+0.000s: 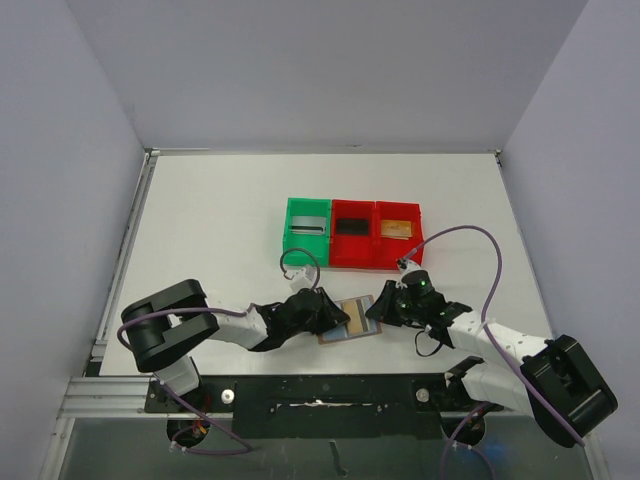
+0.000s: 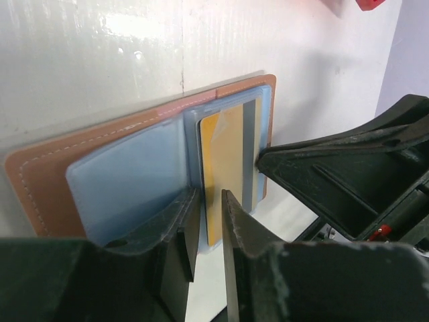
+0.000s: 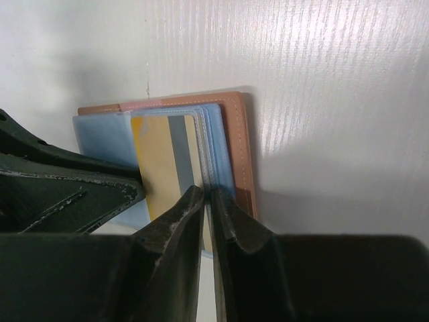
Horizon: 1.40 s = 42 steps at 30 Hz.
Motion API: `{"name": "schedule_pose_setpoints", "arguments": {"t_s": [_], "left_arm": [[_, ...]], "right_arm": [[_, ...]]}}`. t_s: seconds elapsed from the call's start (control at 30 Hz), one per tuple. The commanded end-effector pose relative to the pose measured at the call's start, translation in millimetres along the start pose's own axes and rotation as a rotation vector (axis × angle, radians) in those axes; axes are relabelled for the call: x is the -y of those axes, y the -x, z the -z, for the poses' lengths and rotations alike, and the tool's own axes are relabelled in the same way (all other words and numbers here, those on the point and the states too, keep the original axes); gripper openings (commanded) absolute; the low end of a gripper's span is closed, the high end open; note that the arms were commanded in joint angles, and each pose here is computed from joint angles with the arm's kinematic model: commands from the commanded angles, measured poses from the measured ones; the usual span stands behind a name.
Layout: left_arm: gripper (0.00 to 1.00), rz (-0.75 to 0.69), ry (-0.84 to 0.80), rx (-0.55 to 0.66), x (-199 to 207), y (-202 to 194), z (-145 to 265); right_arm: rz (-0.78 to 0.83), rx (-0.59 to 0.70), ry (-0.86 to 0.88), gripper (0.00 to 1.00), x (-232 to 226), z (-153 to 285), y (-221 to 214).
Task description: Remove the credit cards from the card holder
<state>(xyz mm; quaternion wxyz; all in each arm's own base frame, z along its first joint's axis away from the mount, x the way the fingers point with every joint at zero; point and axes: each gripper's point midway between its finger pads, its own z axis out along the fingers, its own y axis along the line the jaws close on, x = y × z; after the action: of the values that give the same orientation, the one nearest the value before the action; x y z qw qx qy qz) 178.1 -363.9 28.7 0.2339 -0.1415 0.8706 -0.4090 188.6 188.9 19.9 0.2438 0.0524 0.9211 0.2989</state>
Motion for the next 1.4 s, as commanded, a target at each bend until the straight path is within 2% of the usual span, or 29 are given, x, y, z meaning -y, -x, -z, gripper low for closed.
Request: {"name": "schedule_pose_setpoints", "arguments": {"t_s": [0.0, 0.4, 0.53, 0.57, 0.73, 1.1, 1.27, 1.37], "left_arm": [[0.17, 0.013, -0.021, 0.042, 7, 5, -3], [0.13, -0.047, -0.042, 0.004, 13, -3, -6], [0.01, -0.079, -0.019, -0.001, 11, -3, -6], [0.0, -0.081, -0.014, 0.0, 10, -2, -5], [0.0, -0.087, 0.016, 0.019, 1, 2, 2], [0.0, -0.082, 0.009, 0.04, 0, 7, 9], [0.2, -0.085, -0.062, 0.012, 17, 1, 5], [0.27, -0.084, -0.093, -0.004, 22, -3, 3]], "right_arm": [[-0.008, -0.052, -0.025, 0.13, 12, 0, -20], [-0.006, -0.059, 0.007, 0.13, 7, 1, -23], [-0.006, -0.059, -0.002, 0.13, 9, 1, -23], [-0.005, -0.058, -0.013, 0.13, 11, 1, -23], [-0.006, -0.052, -0.061, 0.13, 19, 2, -22], [0.01, -0.046, -0.051, 0.13, 14, 2, -16], [0.016, -0.048, -0.037, 0.13, 10, 2, -15], [0.015, -0.057, -0.039, 0.14, 11, 1, -17]]}}
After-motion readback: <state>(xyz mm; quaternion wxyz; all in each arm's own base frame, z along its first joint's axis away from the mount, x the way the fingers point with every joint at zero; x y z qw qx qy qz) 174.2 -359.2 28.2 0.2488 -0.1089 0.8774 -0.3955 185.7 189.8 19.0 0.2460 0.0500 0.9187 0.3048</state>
